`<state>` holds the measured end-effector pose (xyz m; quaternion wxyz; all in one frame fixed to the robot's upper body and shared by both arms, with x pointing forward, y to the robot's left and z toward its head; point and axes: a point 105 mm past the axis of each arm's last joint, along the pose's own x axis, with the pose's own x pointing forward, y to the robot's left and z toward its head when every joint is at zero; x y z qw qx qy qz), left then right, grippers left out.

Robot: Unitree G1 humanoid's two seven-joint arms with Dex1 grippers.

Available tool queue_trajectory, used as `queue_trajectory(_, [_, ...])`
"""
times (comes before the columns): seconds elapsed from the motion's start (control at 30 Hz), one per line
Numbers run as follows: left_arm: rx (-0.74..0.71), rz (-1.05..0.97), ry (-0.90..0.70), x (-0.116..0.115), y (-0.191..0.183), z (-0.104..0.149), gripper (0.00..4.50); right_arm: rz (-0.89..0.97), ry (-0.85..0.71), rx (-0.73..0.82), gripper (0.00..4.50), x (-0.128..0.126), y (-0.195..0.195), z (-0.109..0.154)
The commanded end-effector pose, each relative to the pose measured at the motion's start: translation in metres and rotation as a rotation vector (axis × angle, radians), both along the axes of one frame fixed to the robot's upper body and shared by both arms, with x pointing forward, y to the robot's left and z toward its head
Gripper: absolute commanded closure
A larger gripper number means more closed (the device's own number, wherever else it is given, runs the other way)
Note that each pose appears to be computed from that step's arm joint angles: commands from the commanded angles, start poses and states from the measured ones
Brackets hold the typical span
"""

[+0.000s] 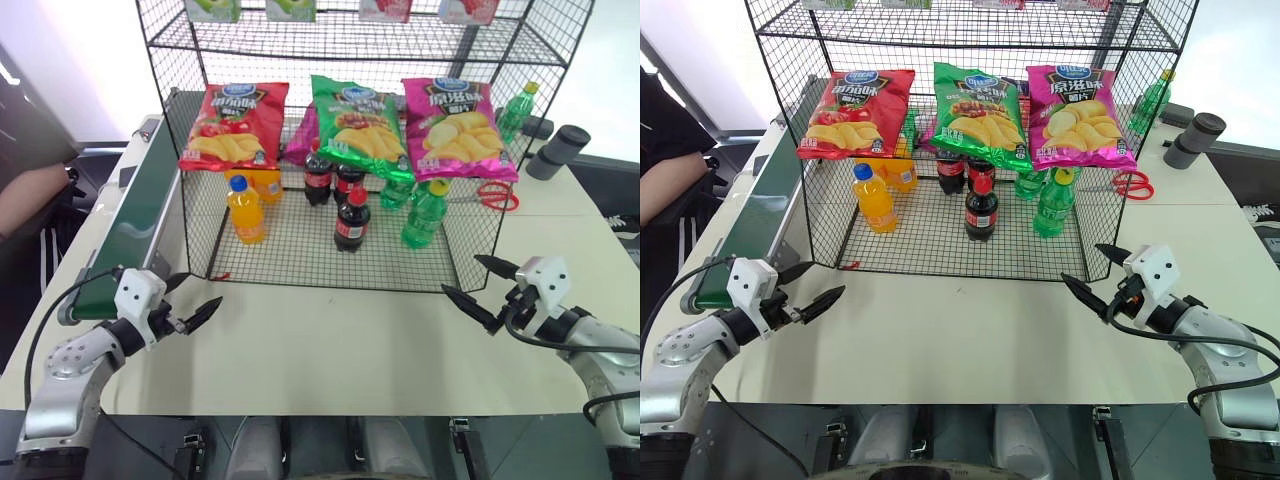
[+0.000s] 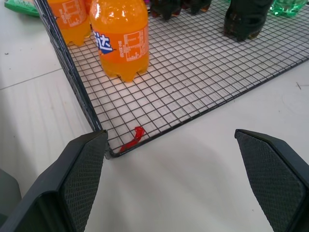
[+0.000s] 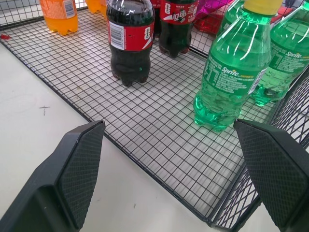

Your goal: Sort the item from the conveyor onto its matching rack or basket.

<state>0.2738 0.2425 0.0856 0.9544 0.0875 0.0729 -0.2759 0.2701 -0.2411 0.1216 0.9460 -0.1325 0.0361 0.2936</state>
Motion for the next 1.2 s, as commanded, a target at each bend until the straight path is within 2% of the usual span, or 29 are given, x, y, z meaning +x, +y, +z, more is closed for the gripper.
queue_trajectory(0.03, [0.007,0.005,-0.065,0.002,0.002,0.012,0.00,0.009,-0.070,0.010,0.06,0.000,0.004,0.016])
queue_trajectory(0.23, [0.009,0.008,-0.119,0.003,0.000,0.017,0.00,0.011,-0.110,0.036,0.06,-0.004,0.007,0.019])
queue_trajectory(0.5, [0.010,-0.032,-0.147,-0.002,-0.017,0.016,0.00,0.020,-0.094,0.060,0.06,-0.008,0.017,0.012])
queue_trajectory(0.7, [0.004,0.006,-0.133,-0.003,-0.016,0.013,0.00,0.013,-0.086,0.071,0.06,-0.009,0.017,0.010])
queue_trajectory(0.93, [-0.002,0.054,-0.128,0.005,-0.012,0.016,0.00,-0.002,-0.099,0.081,0.06,0.000,0.016,0.008])
queue_trajectory(1.2, [-0.015,0.084,-0.108,0.003,-0.008,0.014,0.00,0.009,-0.106,0.083,0.06,0.010,0.017,0.008])
